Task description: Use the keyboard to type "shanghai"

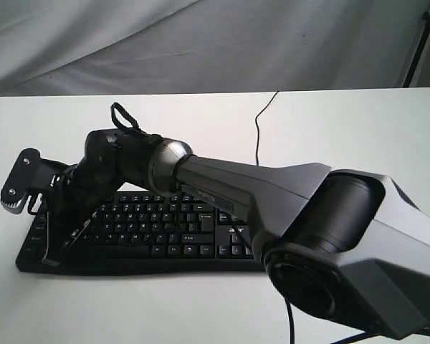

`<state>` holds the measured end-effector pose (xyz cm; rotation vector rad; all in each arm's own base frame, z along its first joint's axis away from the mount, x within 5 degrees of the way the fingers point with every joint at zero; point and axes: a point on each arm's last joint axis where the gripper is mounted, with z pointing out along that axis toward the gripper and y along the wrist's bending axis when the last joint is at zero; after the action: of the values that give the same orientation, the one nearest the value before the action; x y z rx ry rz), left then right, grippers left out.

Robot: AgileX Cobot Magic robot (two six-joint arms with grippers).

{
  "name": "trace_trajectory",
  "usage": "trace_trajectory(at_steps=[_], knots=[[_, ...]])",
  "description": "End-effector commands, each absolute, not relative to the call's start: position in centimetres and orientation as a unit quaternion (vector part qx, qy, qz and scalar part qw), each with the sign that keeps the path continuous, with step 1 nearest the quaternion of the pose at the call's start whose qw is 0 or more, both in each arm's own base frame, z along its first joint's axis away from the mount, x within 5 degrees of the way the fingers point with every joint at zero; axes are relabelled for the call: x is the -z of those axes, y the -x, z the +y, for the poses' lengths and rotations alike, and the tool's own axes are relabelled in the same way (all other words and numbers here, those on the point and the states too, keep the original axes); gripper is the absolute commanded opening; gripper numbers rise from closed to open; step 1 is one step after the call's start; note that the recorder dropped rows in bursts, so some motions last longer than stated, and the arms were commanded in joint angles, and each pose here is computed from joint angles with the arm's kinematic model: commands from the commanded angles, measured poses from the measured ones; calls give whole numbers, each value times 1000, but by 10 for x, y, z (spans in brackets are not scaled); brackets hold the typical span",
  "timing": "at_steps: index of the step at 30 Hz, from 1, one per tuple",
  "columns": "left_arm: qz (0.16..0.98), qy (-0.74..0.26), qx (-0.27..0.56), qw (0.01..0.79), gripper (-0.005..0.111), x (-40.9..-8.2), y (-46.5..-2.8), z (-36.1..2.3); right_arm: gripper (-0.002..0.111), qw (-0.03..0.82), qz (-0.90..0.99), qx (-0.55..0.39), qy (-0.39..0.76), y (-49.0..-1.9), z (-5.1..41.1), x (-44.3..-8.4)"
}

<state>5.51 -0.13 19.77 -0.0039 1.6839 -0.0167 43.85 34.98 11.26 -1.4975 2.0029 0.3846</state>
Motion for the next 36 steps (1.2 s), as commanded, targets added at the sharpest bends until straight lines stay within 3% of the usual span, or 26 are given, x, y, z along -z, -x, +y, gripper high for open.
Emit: trace_trajectory(at_steps=[1, 16, 23, 31, 36], knots=[[746, 2, 11, 666, 1, -198, -55, -2, 0, 310, 748, -142, 569, -441, 346, -130], [746, 2, 11, 666, 1, -198, -55, -2, 0, 308, 743, -140, 578, -438, 345, -142], [746, 2, 11, 666, 1, -198, -55, -2, 0, 286, 732, -120, 606, -434, 335, -167], [746, 2, 11, 666, 1, -198, -55, -2, 0, 269, 747, -137, 592, -439, 298, -211], [746, 2, 11, 666, 1, -198, -55, -2, 0, 248, 755, -154, 587, -438, 271, -217]])
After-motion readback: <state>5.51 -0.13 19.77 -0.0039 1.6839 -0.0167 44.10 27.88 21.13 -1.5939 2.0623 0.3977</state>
